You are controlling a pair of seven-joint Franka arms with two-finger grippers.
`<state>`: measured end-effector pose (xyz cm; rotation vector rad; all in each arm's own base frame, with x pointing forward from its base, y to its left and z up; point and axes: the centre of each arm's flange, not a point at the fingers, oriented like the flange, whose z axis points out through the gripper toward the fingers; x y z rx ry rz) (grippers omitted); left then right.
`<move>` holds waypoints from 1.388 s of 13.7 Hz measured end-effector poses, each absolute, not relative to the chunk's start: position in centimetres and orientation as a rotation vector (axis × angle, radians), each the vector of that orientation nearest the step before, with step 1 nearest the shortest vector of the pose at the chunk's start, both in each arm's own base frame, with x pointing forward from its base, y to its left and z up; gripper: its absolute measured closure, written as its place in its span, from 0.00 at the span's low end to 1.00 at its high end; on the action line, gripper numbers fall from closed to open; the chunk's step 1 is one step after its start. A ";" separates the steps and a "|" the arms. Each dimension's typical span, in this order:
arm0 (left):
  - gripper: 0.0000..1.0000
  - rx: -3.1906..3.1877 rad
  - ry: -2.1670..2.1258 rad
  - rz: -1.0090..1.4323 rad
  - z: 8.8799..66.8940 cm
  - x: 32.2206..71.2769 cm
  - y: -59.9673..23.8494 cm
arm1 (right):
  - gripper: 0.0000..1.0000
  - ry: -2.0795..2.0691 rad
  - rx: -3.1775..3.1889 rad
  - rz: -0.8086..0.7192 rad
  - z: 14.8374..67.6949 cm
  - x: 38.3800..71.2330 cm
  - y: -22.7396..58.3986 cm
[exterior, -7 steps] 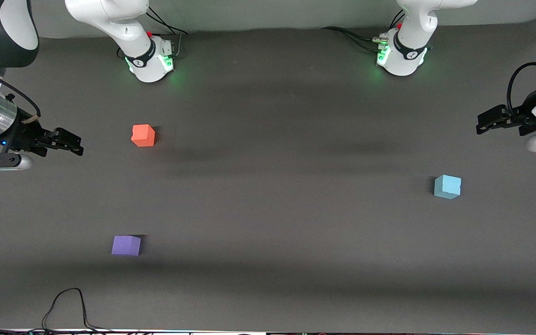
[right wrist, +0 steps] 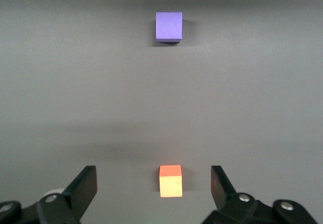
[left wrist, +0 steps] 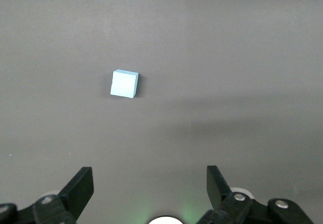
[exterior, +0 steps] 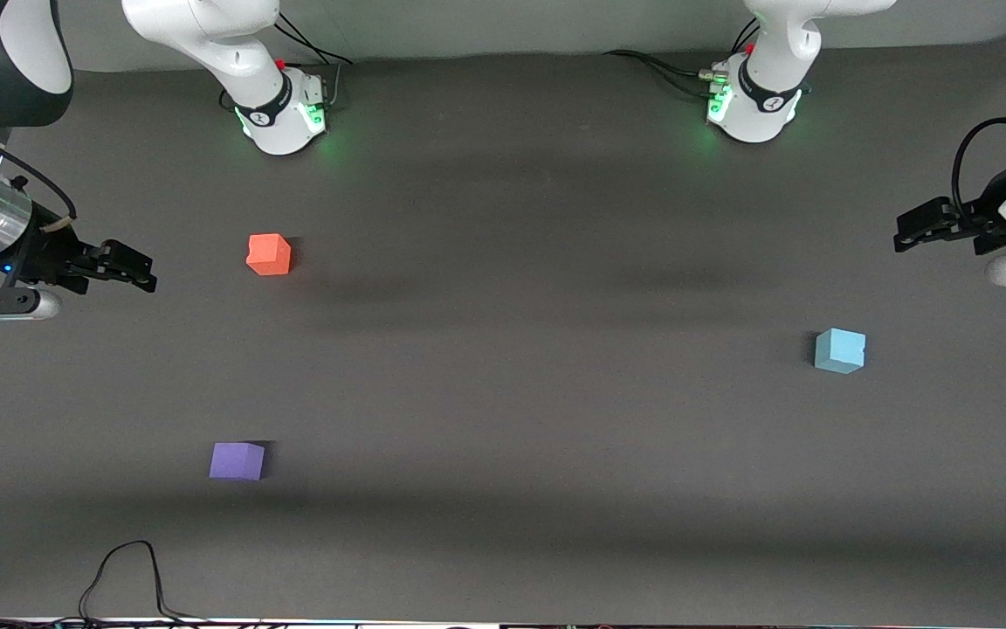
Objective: Place blue block between orange and purple blocks
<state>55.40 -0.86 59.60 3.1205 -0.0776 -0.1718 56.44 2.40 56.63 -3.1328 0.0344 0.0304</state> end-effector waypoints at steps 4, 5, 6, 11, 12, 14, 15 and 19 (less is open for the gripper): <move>0.00 3.119 -0.157 -0.186 59.1 55.3 0.4 | 0.00 0.035 -3.133 0.030 56.6 56.4 2.4; 0.00 3.116 -0.192 -0.195 58.7 55.2 1.7 | 0.00 0.035 -3.133 0.031 56.6 56.4 2.4; 0.00 3.111 -0.220 -0.193 58.2 55.1 3.3 | 0.00 0.035 -3.133 0.031 56.6 56.4 2.4; 0.00 3.089 -0.379 -0.132 56.0 53.6 8.5 | 0.00 0.036 -3.133 0.031 56.6 56.4 2.4; 0.00 3.093 -0.402 -0.125 55.7 53.7 8.6 | 0.00 0.036 -3.133 0.031 56.6 56.4 2.4; 0.00 3.104 -0.493 -0.123 54.7 53.9 8.5 | 0.00 0.036 -3.133 0.031 56.6 56.4 2.4; 0.00 3.103 -0.526 -0.119 53.8 54.1 8.3 | 0.00 0.036 -3.133 0.032 56.6 56.4 2.4; 0.00 3.111 -0.580 -0.064 47.9 54.3 7.8 | 0.00 0.036 -3.133 0.032 56.6 56.4 2.4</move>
